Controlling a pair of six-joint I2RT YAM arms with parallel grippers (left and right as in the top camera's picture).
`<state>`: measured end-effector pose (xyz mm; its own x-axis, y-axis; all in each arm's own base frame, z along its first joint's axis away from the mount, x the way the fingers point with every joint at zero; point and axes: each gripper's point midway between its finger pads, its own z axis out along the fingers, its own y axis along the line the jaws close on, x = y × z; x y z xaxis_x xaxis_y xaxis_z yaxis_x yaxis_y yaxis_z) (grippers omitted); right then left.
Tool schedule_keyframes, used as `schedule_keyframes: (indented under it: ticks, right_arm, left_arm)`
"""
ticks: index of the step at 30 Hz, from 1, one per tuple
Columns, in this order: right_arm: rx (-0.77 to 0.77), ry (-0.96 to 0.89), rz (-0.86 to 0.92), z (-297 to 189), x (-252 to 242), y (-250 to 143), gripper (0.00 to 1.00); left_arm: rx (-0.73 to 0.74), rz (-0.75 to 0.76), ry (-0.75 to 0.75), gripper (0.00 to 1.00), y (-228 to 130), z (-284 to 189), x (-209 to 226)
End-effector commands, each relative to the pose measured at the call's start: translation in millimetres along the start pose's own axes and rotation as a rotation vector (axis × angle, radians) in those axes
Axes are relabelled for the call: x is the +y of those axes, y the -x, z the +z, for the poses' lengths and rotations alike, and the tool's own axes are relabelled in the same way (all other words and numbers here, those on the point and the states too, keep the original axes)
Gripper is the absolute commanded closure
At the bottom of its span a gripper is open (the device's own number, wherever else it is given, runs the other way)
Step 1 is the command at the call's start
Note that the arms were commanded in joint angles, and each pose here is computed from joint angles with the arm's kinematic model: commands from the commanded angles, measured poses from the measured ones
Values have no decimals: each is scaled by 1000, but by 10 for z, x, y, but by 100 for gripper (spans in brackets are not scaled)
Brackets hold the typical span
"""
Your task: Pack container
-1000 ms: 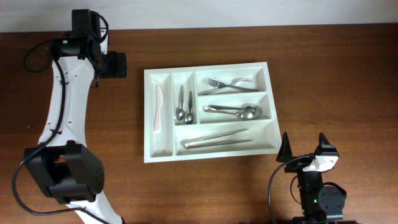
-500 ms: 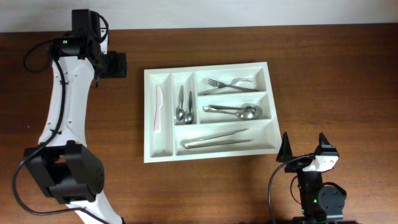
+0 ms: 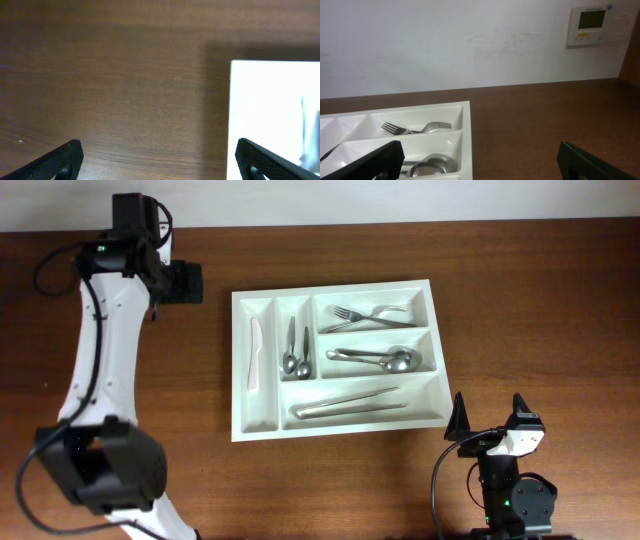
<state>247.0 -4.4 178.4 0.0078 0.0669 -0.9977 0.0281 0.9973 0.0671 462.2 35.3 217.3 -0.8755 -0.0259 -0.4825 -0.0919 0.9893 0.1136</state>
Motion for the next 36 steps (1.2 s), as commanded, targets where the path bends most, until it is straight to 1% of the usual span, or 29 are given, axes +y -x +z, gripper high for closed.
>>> schedule_keyframes:
  ticks: [1,3,4,6,8,10,11,13,16,19,22,25,30,34,36]
  right_arm:
    - [-7,8,-10,-3,16,-2,1]
    - [-7,8,-10,-3,17,-2,1]
    - [-7,8,-10,-3,17,-2,1]
    - [-7,8,-10,-3,17,-2,1]
    - [-7,8,-10,-3,17,-2,1]
    - [-7,8,-10,-3,17,-2,1]
    - [-7,8,-10,-3,17,-2,1]
    - [-7,8,-10,-3,17,-2,1]
    - [-7,8,-10,-3,17,-2,1]
    - [-7,8,-10,-3,17,-2,1]
    - [-7,8,-10,-3,17,-2,1]
    - [-7,8,-10,-3,17,-2,1]
    - [-7,8,-10,-3,17,-2,1]
    - [-7,8,-10,-3,17,-2,1]
    - [-7,8,-9,-3,17,-2,1]
  left_arm:
    - [-243,-35,-12,1,215,-1053,80]
    - [-338,-46,-15,1,211,-1488,131]
    - [-423,-57,-14,1,172,-1876,188]
    - [-518,-81,27,1,83,-2308,324]
    - [-610,-112,77,1,-58,-2727,475]
    - [-686,-123,90,1,-211,-3063,546]
    - [-739,-133,95,1,-364,-3287,588]
    - [-789,-142,92,1,-563,-3487,615]
    - [-842,-128,37,1,-893,-3644,546]
    - [-856,-102,-25,1,-1213,-3615,434]
    - [-851,-90,-60,1,-1501,-3452,354]
    - [-866,-84,-77,1,-1699,-3230,295]
    - [-919,-75,-114,1,-1861,-2781,168]
    - [-948,-59,-150,1,-1908,-2402,49]
    - [-962,-44,-180,1,-1932,-2109,-48]
